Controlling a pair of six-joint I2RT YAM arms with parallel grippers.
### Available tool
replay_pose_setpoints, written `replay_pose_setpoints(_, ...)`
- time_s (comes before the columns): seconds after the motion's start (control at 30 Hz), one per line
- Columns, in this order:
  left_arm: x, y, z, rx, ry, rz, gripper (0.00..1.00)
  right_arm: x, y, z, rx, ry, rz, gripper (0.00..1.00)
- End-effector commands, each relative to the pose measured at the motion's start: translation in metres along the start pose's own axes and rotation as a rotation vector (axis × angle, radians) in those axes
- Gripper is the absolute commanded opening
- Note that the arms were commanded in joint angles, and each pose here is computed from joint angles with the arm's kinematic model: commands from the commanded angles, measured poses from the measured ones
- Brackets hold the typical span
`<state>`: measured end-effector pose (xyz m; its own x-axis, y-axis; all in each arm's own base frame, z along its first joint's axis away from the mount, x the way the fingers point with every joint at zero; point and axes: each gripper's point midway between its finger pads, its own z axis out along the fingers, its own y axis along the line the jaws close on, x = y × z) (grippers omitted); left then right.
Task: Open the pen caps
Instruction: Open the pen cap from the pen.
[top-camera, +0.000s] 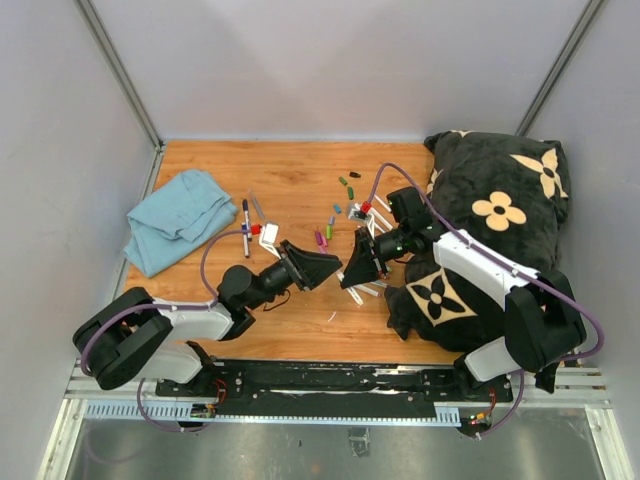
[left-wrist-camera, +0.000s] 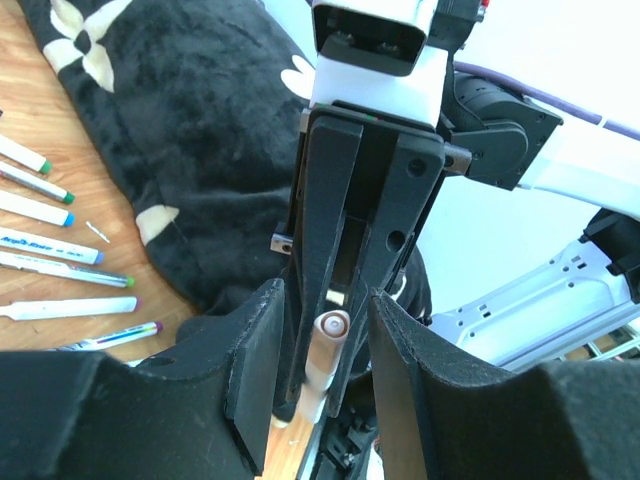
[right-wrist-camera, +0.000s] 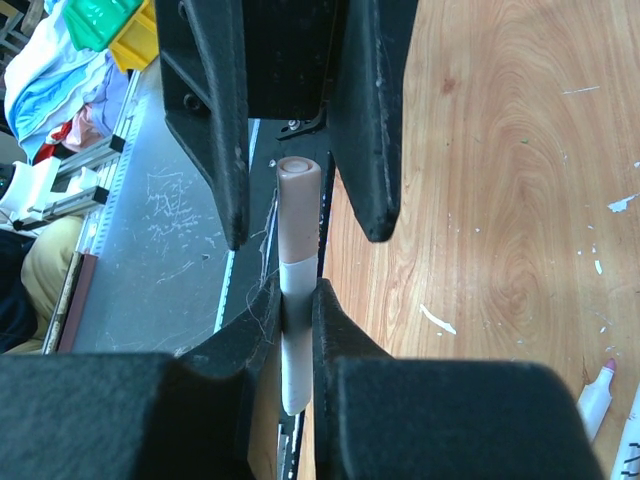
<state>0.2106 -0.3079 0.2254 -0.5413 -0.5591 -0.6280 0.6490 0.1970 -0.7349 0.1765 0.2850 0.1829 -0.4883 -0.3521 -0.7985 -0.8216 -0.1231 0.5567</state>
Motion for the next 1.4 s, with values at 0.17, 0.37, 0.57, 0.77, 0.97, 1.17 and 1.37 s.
replay_pose_setpoints(0.17, 0.006, -0.006, 0.006, 0.026, 0.009, 0.010, 0.29, -0.013, 0.004, -0.005, -0.032, -0.026, 0.007, 0.11)
replay_pose_setpoints(0.37, 0.002, -0.008, 0.007, 0.027, -0.005, 0.018, 0.01, -0.013, 0.003, -0.005, -0.026, -0.025, 0.007, 0.21)
replay_pose_setpoints(0.57, -0.019, -0.007, 0.004, -0.014, -0.098, 0.047, 0.00, -0.009, 0.001, -0.002, -0.019, -0.014, 0.009, 0.32)
replay_pose_setpoints(0.77, -0.033, -0.010, 0.001, -0.032, -0.152, 0.076, 0.00, -0.009, 0.003, 0.002, -0.022, -0.003, 0.013, 0.16)
replay_pose_setpoints(0.97, -0.060, -0.004, -0.004, -0.048, -0.235, 0.107, 0.00, -0.010, 0.008, 0.004, -0.055, -0.005, 0.029, 0.01)
replay_pose_setpoints(1.17, -0.146, 0.010, -0.011, -0.109, -0.448, 0.173, 0.00, -0.005, 0.008, 0.010, -0.070, 0.012, 0.059, 0.01)
replay_pose_setpoints(1.37, -0.191, 0.012, -0.016, -0.122, -0.540, 0.151, 0.00, 0.000, 0.001, 0.012, -0.040, 0.030, 0.064, 0.01)
